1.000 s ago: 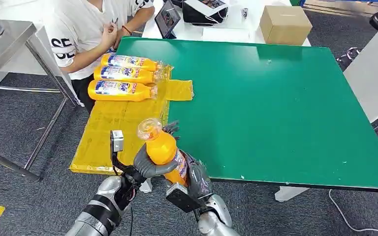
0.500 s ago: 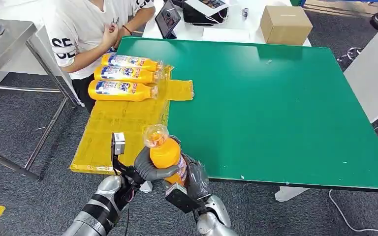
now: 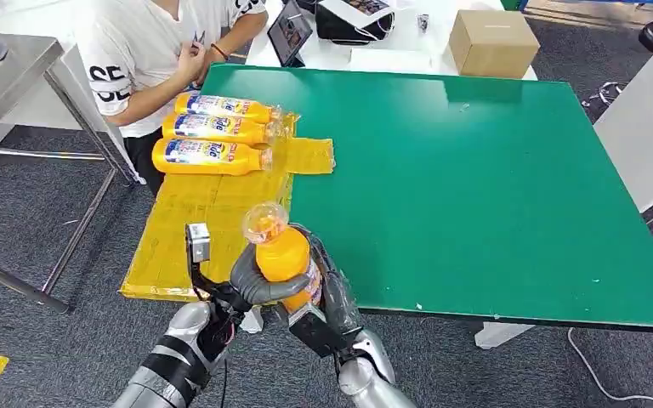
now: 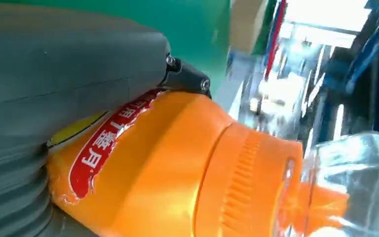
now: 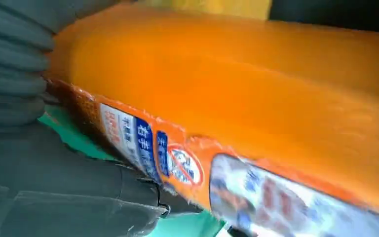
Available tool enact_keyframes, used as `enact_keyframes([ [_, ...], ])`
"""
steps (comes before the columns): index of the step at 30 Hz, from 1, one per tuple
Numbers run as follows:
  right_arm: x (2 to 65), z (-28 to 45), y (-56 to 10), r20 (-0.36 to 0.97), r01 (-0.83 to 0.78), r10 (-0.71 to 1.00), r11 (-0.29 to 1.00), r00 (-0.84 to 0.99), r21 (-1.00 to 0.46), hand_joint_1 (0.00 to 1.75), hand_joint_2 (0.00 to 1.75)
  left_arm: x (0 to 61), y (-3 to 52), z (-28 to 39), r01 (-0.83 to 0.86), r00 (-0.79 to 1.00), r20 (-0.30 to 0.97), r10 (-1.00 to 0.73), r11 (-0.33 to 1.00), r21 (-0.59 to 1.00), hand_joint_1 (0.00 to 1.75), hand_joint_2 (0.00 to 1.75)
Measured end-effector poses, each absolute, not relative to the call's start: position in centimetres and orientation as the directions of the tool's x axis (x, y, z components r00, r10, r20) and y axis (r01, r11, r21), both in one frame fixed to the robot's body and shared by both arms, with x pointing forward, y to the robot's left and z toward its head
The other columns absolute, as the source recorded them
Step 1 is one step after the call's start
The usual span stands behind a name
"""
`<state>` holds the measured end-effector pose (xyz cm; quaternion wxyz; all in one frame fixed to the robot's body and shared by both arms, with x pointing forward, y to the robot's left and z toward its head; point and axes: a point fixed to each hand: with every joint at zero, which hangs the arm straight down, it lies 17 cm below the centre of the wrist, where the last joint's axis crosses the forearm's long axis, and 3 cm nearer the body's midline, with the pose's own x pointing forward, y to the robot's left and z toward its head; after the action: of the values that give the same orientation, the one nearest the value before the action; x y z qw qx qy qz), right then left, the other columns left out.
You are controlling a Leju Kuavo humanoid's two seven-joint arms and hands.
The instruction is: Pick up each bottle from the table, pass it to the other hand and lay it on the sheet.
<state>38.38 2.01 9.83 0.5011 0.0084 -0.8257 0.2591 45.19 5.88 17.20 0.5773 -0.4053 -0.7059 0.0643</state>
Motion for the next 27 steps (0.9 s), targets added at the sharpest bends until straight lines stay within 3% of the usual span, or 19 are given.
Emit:
enact_keyframes([
  [4,38.2,12.0,2.4,0.829,-0.285,0.195,0.877,-0.525,-0.386,0.00,0.00,48.0,9.2,19.0,0.388,-0.151,0.795,0.587,0.775,-0.498,1.75,1.75],
  [18,37.9,14.1,2.5,0.813,-0.271,0.165,0.890,-0.559,-0.367,0.00,0.00,49.0,10.6,20.7,0.357,-0.212,0.781,0.587,0.791,-0.497,1.75,1.75],
  [21,37.8,14.4,2.5,0.807,-0.268,0.161,0.891,-0.568,-0.367,0.00,0.00,49.9,12.3,20.9,0.255,-0.306,0.824,0.478,0.875,-0.413,1.75,1.75],
  [27,37.5,17.1,2.1,0.759,-0.216,0.168,0.900,-0.629,-0.378,0.00,0.00,52.7,17.9,24.1,-0.061,-0.497,0.862,0.096,0.987,-0.146,1.75,1.75],
])
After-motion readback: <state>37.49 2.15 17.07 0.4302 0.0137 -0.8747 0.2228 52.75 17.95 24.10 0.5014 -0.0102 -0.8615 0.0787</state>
